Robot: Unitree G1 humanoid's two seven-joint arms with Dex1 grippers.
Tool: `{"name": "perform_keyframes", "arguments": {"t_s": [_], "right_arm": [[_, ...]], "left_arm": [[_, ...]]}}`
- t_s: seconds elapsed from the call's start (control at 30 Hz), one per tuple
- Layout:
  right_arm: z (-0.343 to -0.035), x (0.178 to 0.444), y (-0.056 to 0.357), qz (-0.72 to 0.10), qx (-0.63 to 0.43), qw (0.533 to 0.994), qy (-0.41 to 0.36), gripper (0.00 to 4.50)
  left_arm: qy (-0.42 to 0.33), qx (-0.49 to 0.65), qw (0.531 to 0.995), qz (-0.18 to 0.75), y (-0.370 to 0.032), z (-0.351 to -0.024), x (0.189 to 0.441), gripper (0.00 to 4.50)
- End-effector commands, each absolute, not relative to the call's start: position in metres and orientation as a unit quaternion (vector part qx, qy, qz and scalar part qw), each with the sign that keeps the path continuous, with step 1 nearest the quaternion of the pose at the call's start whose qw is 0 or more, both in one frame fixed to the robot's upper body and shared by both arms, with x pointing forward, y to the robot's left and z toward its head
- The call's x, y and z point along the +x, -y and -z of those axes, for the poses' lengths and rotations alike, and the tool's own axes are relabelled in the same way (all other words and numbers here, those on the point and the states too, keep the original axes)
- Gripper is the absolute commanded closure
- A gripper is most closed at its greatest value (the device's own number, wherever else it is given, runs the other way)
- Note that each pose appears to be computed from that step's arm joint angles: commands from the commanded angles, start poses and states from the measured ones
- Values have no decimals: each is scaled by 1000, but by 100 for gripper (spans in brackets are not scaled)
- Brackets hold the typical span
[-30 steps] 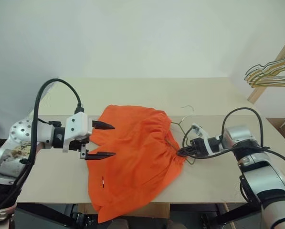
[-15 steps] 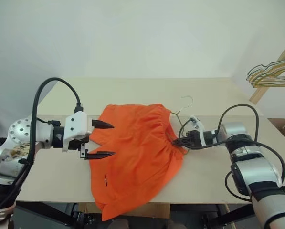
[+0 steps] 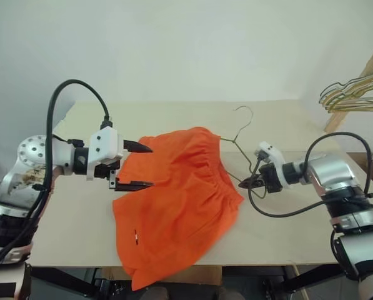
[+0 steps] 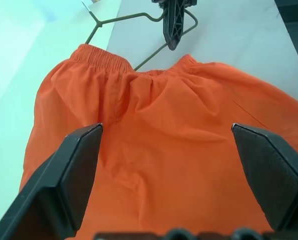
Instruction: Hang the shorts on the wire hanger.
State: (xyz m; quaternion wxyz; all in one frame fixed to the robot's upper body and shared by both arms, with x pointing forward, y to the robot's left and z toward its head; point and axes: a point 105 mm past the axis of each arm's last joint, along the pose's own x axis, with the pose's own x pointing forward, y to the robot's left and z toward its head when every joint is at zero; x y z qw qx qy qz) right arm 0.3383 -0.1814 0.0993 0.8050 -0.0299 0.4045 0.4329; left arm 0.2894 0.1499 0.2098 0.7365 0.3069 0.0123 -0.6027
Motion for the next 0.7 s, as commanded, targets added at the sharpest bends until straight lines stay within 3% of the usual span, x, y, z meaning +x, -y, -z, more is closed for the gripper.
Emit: {"name": "perform_keyframes", "arguments": {"t_s": [0.03,0.23,0.5,0.7], "right_arm": [[-114,340,179,-430,-28,819,-379,450],[-124,340,182,-428,5,829,-360,450],[-137,361,153,-431,-50,845,-311,450],[-163,367,128,-447,-92,855,-248,450]], "left_arm": [[4,323,726,607,-146,-218,291,2],[6,325,721,612,-145,-219,295,2],[14,340,707,619,-141,-225,305,2],[27,360,707,608,-147,-243,322,2]]}}
